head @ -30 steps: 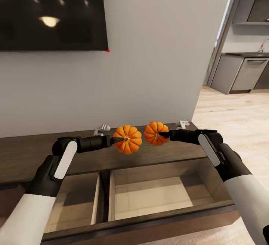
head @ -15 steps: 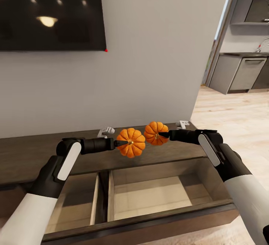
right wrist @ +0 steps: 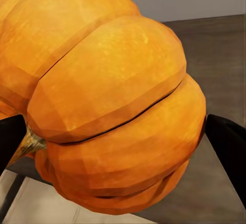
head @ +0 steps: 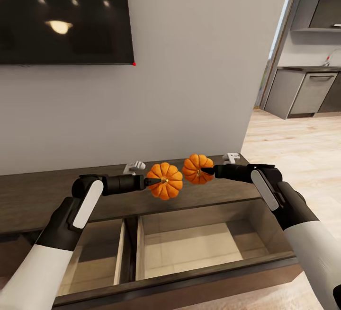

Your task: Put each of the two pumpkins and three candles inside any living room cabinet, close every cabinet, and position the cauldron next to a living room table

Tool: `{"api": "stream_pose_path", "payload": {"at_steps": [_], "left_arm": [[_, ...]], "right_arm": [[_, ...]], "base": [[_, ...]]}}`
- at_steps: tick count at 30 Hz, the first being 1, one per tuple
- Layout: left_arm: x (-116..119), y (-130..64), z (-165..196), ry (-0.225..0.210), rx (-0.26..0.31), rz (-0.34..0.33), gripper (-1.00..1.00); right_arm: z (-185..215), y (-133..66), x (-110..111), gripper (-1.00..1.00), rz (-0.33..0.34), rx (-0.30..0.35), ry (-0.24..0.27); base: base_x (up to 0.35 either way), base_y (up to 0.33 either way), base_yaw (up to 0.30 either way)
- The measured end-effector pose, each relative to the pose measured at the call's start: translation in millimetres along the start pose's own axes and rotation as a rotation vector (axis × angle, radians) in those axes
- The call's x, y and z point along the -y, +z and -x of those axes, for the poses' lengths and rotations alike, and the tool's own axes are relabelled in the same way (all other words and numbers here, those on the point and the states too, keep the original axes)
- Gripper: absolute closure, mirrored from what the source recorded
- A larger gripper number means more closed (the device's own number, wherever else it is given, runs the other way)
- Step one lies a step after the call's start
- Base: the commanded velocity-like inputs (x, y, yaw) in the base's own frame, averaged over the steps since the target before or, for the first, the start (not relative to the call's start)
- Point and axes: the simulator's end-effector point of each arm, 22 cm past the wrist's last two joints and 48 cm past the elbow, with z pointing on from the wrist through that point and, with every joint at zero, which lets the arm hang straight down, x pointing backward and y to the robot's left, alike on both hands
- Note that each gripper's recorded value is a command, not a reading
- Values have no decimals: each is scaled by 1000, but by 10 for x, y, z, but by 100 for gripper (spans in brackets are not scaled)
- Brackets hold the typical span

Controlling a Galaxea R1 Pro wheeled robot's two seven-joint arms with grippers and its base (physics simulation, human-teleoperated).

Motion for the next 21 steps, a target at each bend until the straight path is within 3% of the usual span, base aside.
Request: {"api": "stream_pose_path", "payload": {"at_steps": [3,6,10,21], "left_arm": [[-19,3,-10,-1,-3,5,100],[-23,18,-33,-3,-9,5,100],[-18,36,-58,0,-17,7,100],[-68,162,-221,-22,-56,6,100]], "right_arm": [[-15,-1,40,100,-12,-4,-1],[-64,-11,202,100,-81,-29,-56],[-79,-16,251,100,-102,-38,-71],[-261,35,325,100,-114,-101,-48]], "base": [[0,0,0],[0,0,0],[0,0,0],[0,0,0]]}}
